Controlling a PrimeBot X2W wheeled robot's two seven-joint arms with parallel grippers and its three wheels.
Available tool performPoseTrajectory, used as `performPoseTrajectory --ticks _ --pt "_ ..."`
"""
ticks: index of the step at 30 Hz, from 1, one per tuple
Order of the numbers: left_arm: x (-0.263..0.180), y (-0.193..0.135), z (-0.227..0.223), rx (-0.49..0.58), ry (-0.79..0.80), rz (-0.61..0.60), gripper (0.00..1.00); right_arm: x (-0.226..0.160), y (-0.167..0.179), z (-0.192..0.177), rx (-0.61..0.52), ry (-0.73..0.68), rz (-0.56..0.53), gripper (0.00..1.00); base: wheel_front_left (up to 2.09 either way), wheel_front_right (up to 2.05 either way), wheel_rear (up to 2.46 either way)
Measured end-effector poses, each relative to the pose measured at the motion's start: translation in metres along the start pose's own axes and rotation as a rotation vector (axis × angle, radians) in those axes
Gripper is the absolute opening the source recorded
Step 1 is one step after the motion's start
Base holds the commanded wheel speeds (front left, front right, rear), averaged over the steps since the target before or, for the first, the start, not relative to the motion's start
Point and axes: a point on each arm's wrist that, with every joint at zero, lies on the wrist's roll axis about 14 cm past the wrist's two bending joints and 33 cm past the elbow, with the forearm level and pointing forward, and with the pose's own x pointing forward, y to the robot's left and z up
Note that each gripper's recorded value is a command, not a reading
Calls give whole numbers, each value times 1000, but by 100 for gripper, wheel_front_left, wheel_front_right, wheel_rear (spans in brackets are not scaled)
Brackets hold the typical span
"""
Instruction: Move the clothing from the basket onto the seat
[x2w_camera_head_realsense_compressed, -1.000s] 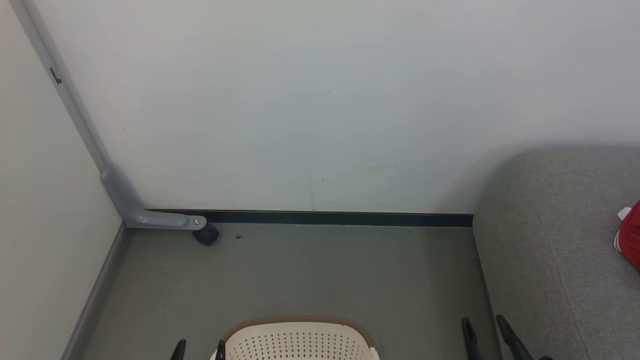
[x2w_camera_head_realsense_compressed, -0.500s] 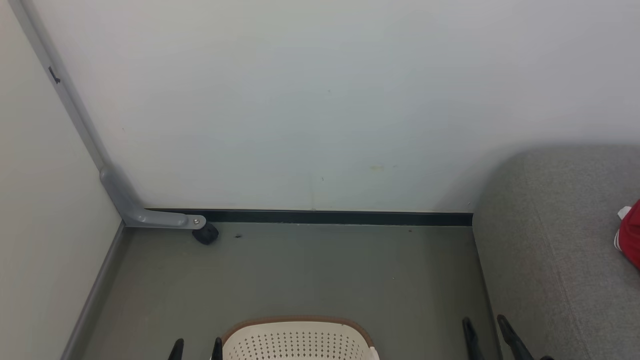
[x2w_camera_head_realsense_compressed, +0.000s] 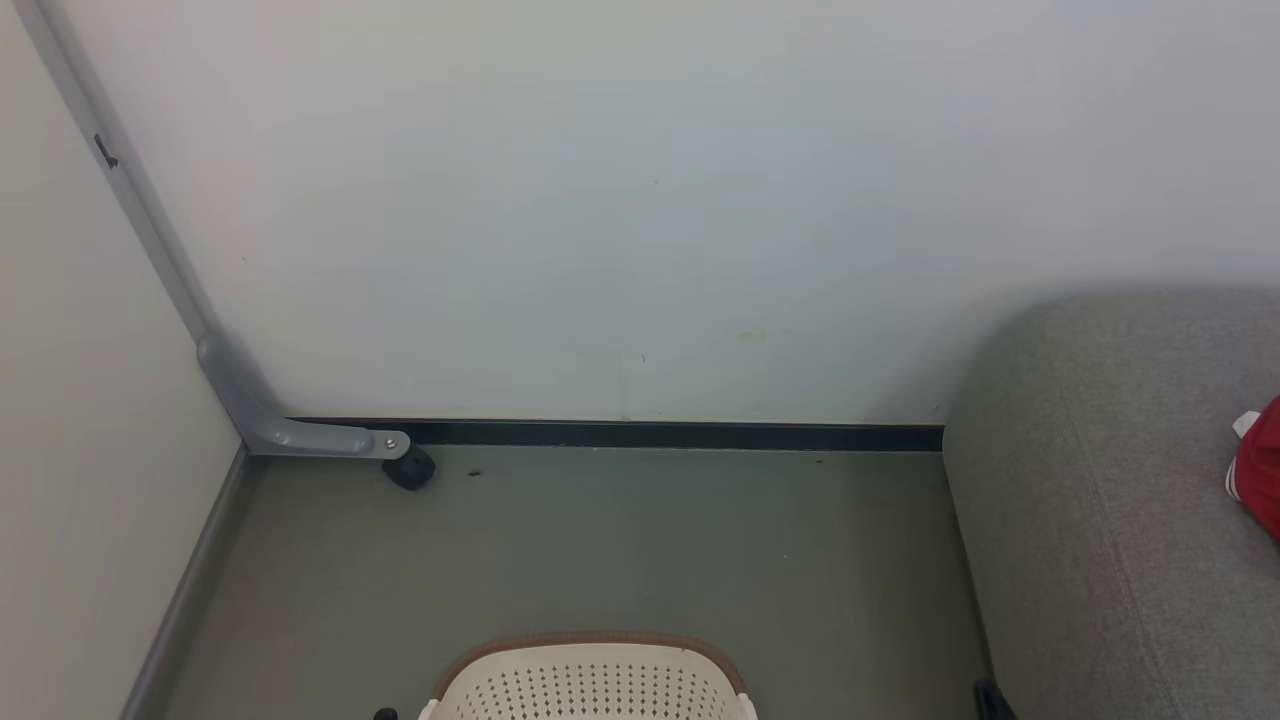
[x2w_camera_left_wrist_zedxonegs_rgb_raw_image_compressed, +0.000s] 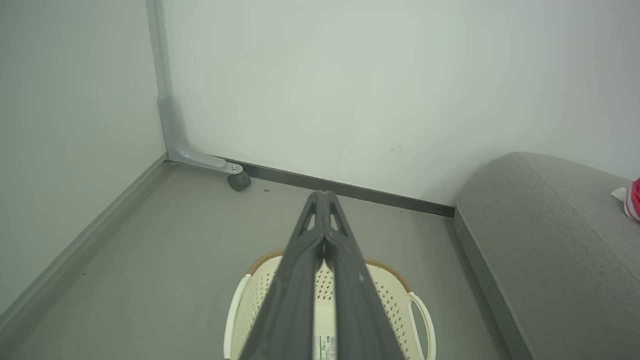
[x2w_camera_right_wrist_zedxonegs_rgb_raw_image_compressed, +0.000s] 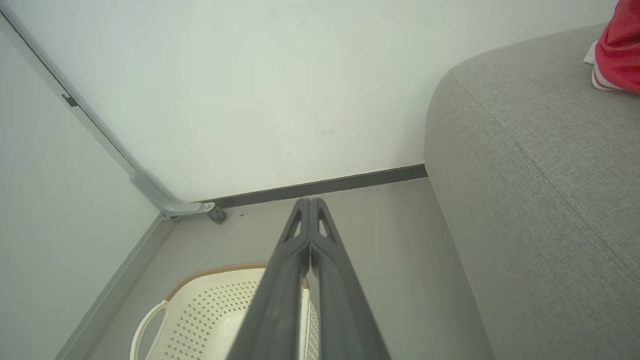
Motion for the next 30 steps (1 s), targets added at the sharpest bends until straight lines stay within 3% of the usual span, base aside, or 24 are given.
performPoseTrajectory --ticks 30 --pt "14 19 2 -416 46 76 0 8 -34 10 440 1 -128 0 0 0 0"
